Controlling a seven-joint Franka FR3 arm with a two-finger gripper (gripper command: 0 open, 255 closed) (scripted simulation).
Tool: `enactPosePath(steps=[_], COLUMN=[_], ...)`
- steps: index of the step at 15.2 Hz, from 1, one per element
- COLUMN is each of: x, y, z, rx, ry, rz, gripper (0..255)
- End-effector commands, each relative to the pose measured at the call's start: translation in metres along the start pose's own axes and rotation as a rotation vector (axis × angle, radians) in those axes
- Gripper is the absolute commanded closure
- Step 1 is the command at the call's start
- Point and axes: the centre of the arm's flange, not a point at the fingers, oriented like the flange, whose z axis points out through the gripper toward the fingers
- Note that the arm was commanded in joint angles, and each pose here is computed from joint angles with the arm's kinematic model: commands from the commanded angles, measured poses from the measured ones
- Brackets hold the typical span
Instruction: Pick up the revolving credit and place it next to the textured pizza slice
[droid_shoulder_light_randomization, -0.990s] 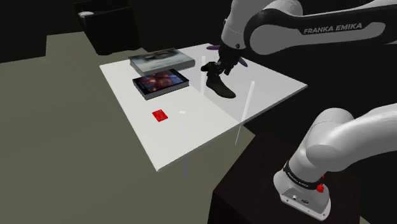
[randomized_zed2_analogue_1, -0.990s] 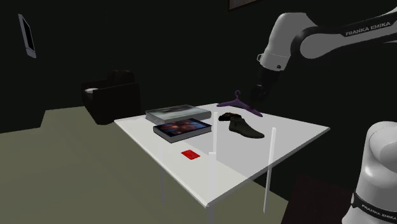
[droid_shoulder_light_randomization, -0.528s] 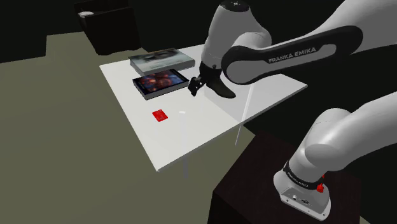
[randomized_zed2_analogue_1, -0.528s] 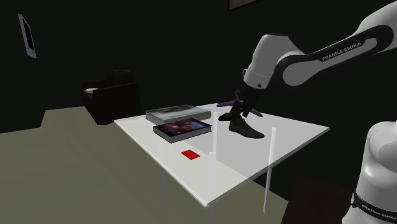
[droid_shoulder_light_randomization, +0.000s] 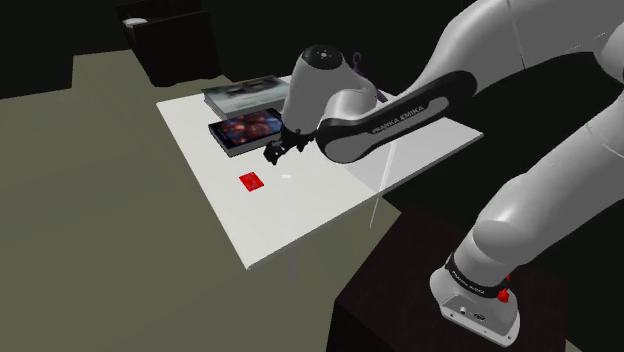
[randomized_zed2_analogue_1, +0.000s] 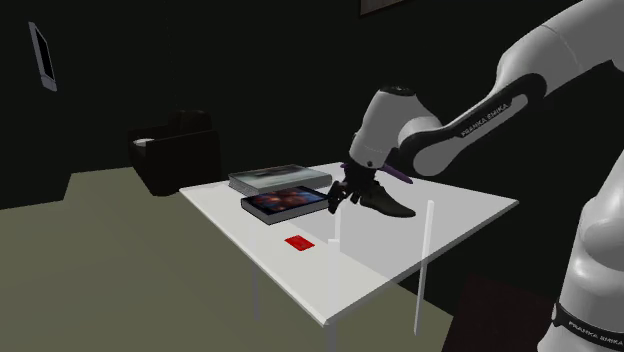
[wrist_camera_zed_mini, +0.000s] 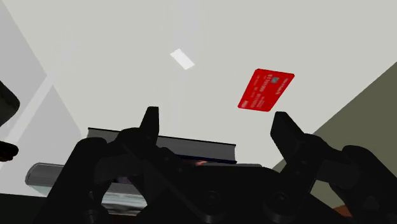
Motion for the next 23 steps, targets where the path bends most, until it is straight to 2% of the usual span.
enactPosePath(steps=[1,11,18,23], x=[0.007,0.045,0.048,0.049], y=[-0.015,-0.082,-0.083,-0.083], z=[0.022,0.115,0.152,0.155], rx=[0.004,0.008,0.008,0.008], ry=[0.02,0.106,0.106,0.106], rz=[0.015,0.076,0.076,0.076], gripper=[0,0,0,0])
